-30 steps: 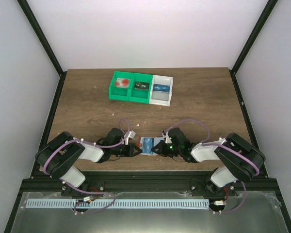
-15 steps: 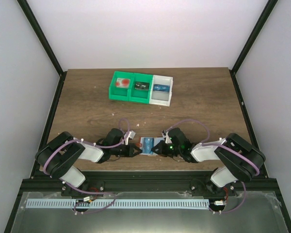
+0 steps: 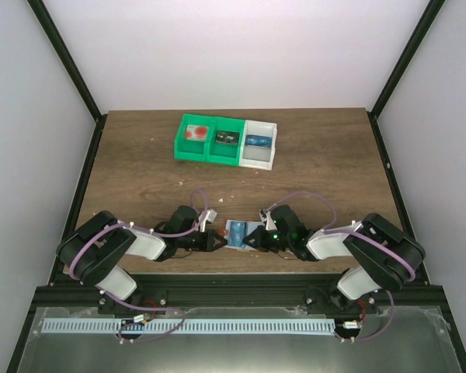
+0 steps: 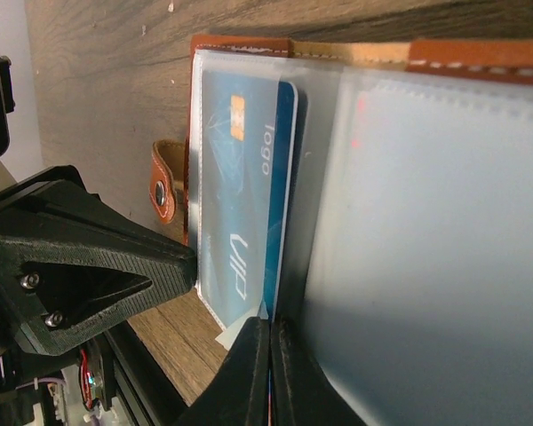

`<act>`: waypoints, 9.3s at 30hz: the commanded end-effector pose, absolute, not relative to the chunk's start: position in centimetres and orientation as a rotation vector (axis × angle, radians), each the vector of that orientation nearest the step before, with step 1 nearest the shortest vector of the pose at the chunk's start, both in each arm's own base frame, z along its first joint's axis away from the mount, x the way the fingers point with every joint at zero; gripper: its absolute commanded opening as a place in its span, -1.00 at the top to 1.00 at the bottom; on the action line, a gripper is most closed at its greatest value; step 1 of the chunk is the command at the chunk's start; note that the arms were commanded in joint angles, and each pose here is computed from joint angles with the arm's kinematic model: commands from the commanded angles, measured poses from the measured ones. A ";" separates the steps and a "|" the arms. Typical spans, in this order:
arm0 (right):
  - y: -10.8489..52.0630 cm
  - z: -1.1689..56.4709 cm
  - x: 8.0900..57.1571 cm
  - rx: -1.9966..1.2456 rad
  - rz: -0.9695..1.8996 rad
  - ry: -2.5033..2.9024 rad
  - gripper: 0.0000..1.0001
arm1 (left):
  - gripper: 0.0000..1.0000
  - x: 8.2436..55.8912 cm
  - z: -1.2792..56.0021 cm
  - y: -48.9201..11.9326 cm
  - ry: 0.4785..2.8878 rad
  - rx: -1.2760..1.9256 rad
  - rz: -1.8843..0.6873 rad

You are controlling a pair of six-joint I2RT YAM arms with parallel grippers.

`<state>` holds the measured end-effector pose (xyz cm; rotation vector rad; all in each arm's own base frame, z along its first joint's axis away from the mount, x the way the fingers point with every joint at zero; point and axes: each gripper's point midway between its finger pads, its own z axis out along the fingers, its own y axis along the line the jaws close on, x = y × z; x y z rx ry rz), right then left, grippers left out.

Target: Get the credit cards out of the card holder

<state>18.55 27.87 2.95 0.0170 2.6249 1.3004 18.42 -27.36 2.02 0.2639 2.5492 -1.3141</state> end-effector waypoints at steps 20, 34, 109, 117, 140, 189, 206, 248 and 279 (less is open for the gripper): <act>27.4 3.3 17.9 -0.020 1.346 2.623 0.99 | 1.00 17.6 -0.1 -26.1 2.625 0.251 -1.221; 26.5 3.0 18.0 0.003 1.302 2.629 0.99 | 1.00 17.5 -0.3 -25.9 2.628 0.239 -1.216; 24.0 4.4 19.2 0.027 1.222 2.585 0.99 | 1.00 16.0 -0.1 -25.9 2.628 0.196 -1.341; 22.6 6.0 18.5 -0.045 1.126 2.586 0.99 | 0.47 16.7 2.8 -26.9 2.561 0.222 -1.397; 26.1 19.4 11.7 -0.629 1.730 2.209 0.99 | -0.38 17.0 18.1 -25.8 2.201 0.492 -1.482; 25.7 21.4 16.8 -0.092 1.846 1.967 -0.15 | 1.00 18.7 20.3 -25.6 2.038 0.020 -1.856; 30.0 26.1 20.7 0.017 1.891 1.888 -0.04 | 1.00 22.0 23.8 -22.8 1.750 -0.309 -1.840; 32.4 24.6 21.2 0.010 1.862 1.921 0.99 | 0.23 21.8 22.9 -20.9 1.689 -0.385 -1.788; 19.0 19.0 41.7 -0.025 1.241 2.375 0.99 | -1.00 22.6 22.4 -17.8 2.024 0.231 -0.808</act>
